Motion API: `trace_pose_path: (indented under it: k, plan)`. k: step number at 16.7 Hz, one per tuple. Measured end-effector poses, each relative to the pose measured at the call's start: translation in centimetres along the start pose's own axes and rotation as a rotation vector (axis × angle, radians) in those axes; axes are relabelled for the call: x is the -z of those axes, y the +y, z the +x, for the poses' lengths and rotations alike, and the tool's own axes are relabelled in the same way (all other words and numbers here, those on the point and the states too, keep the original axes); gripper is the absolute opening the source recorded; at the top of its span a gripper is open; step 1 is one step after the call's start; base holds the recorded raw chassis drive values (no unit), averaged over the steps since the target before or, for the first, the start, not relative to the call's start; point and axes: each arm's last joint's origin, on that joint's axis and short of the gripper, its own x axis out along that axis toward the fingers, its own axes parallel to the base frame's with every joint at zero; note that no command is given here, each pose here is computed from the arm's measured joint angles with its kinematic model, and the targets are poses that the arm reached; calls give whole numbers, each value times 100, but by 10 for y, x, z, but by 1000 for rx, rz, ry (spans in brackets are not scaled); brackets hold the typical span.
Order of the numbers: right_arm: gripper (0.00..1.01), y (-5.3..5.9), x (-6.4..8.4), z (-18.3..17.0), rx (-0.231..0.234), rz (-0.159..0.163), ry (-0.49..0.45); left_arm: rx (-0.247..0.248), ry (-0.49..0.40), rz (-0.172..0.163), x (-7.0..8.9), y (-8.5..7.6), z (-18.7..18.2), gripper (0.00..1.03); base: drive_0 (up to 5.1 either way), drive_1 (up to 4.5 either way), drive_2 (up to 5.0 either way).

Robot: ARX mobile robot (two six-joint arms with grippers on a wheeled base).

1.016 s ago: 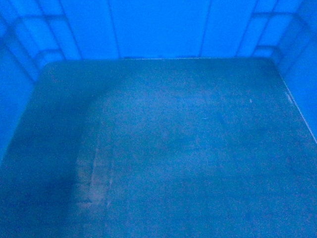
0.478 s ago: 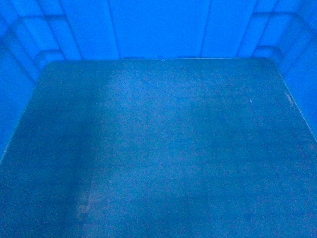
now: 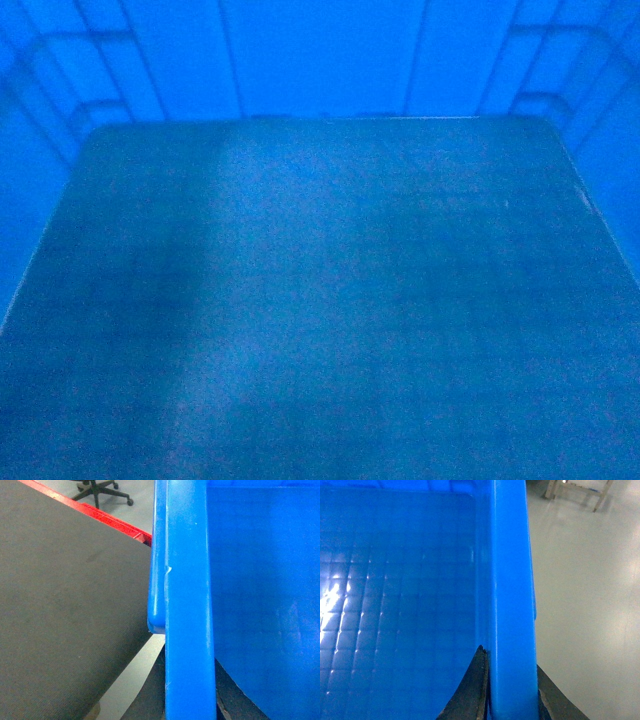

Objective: Place box next to blue box on left shelf

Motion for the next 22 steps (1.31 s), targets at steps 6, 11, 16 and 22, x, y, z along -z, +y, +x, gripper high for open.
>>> trace_pose_path:
  k: [6,11,16,22]
  plan:
    - [10,0,0,0,0,0,0,0,0,0,0,0,0,7,-147,-147,-147]
    - [10,0,0,0,0,0,0,0,0,0,0,0,0,7,-146,-146,-146]
    - [10,0,0,0,0,0,-1,0,0,0,0,0,0,7,-151,-151,-151]
    - [10,0,0,0,0,0,0,0,1,0,0,0,0,7,-167,-167,-167]
